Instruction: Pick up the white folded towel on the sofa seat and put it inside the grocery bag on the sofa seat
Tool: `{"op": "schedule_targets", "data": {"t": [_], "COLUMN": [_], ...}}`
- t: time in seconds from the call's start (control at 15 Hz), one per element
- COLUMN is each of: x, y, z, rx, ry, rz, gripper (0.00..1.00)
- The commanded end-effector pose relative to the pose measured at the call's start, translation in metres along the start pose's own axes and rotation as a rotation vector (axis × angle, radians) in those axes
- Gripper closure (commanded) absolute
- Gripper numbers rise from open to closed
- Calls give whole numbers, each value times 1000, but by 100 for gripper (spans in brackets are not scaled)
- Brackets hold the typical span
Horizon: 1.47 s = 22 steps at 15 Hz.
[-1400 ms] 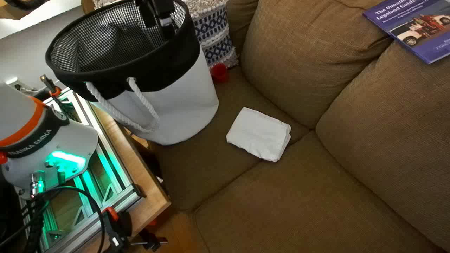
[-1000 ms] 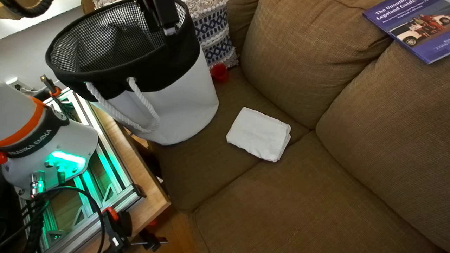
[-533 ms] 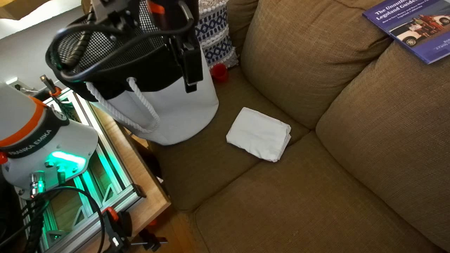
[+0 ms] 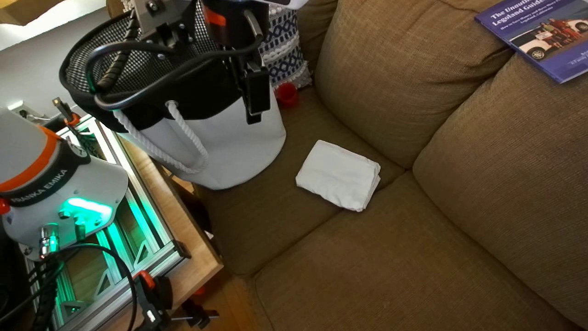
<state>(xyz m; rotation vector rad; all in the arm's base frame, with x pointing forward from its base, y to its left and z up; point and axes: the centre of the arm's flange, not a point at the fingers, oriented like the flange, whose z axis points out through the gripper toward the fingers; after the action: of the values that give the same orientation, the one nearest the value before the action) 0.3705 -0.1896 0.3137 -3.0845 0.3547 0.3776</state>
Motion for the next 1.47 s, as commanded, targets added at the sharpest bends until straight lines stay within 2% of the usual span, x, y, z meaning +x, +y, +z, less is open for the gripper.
{"op": "schedule_targets", "data": {"t": [0.0,0.13,0.4,0.6,0.73,0.8,1.0,1.07,1.13,1.27,1.4], "x": [8,42,88,117,125,97,115,118,125,150,178], "y": [-7,-1,17,25,23,14,14,14,12,8,13], "z": [4,25,80,116,127,119,133,132,132,140,147], "rx": [-28,15,79,105,119,86,89,80,70,-28,-84], "ry": [-33,-92,-175,-255,-272,-236,-260,-254,-236,-167,-85], "rz": [26,-18,-110,-187,-257,-215,-251,-197,-194,-145,-100], "gripper": [0,0,0,0,0,0,0,0,0,0,0]}}
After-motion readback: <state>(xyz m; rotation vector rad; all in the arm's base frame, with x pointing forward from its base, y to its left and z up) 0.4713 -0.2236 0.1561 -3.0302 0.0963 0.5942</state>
